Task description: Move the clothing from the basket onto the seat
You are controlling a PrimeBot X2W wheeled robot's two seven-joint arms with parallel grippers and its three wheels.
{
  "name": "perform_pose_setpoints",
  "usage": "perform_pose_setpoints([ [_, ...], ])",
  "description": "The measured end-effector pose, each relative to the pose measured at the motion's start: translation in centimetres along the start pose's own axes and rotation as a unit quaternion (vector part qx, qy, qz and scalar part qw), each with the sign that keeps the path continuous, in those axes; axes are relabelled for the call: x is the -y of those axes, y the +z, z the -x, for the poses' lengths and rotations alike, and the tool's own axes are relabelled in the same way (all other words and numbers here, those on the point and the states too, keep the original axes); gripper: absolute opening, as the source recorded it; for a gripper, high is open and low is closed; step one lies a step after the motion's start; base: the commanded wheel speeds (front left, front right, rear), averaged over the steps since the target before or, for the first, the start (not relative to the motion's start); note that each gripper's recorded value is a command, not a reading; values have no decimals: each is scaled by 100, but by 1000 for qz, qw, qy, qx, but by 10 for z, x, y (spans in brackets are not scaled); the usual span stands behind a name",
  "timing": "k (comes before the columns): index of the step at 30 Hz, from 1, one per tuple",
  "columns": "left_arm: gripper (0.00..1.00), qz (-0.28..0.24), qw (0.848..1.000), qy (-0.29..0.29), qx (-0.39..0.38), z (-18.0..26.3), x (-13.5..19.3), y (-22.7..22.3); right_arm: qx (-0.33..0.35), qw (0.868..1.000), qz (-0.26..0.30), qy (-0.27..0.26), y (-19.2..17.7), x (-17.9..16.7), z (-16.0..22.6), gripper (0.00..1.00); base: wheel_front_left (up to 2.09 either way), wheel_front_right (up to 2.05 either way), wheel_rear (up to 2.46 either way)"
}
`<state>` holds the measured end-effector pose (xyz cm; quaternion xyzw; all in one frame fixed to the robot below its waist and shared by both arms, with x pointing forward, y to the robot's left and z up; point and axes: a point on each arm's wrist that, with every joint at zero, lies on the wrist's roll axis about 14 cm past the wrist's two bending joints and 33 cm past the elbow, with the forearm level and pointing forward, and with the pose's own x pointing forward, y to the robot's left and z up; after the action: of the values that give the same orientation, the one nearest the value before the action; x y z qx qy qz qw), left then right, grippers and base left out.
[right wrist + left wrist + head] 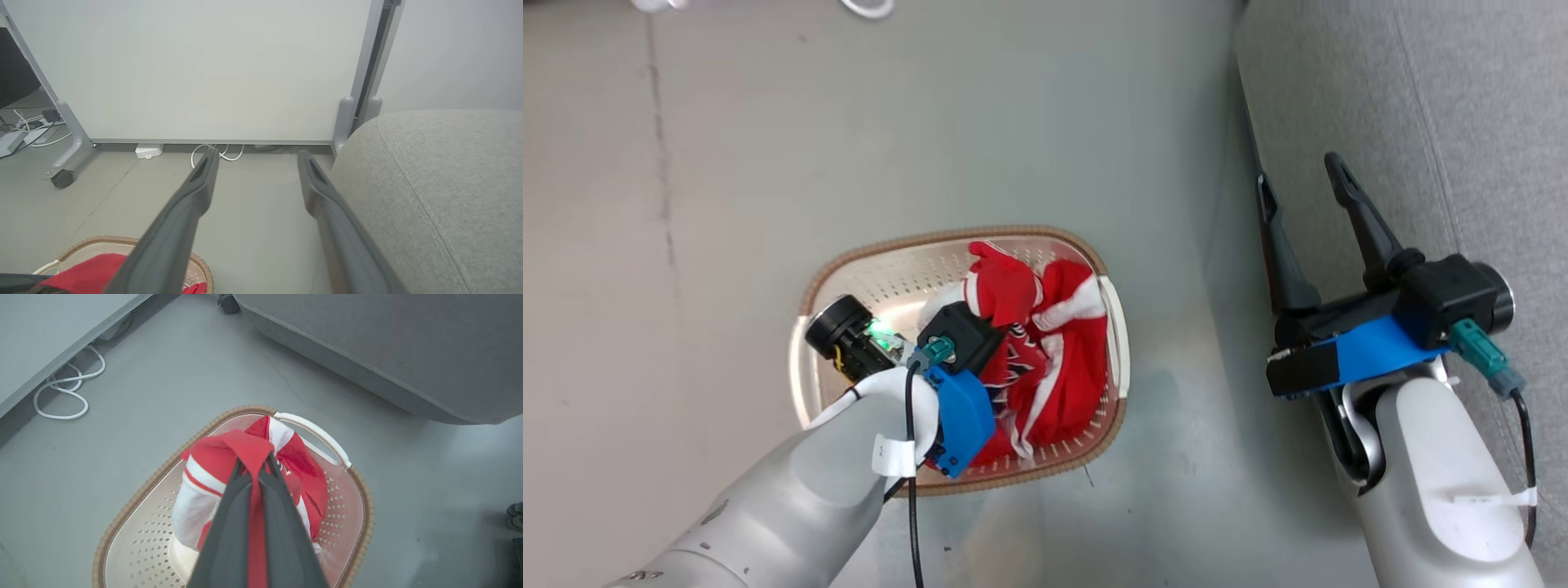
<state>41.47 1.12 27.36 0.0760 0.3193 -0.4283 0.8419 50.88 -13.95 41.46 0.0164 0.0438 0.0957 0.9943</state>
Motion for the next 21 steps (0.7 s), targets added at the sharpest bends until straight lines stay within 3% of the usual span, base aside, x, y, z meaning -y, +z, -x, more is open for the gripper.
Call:
perform_pose_setpoints([
  [9, 0, 3, 993, 26, 112, 24, -1, 83, 16, 1000, 2, 4, 22, -9, 18, 100, 0, 0, 0],
  [21, 0, -40, 965, 56, 254, 71, 11, 186, 43, 999, 9, 2, 53, -14, 46, 100, 0, 0, 0],
])
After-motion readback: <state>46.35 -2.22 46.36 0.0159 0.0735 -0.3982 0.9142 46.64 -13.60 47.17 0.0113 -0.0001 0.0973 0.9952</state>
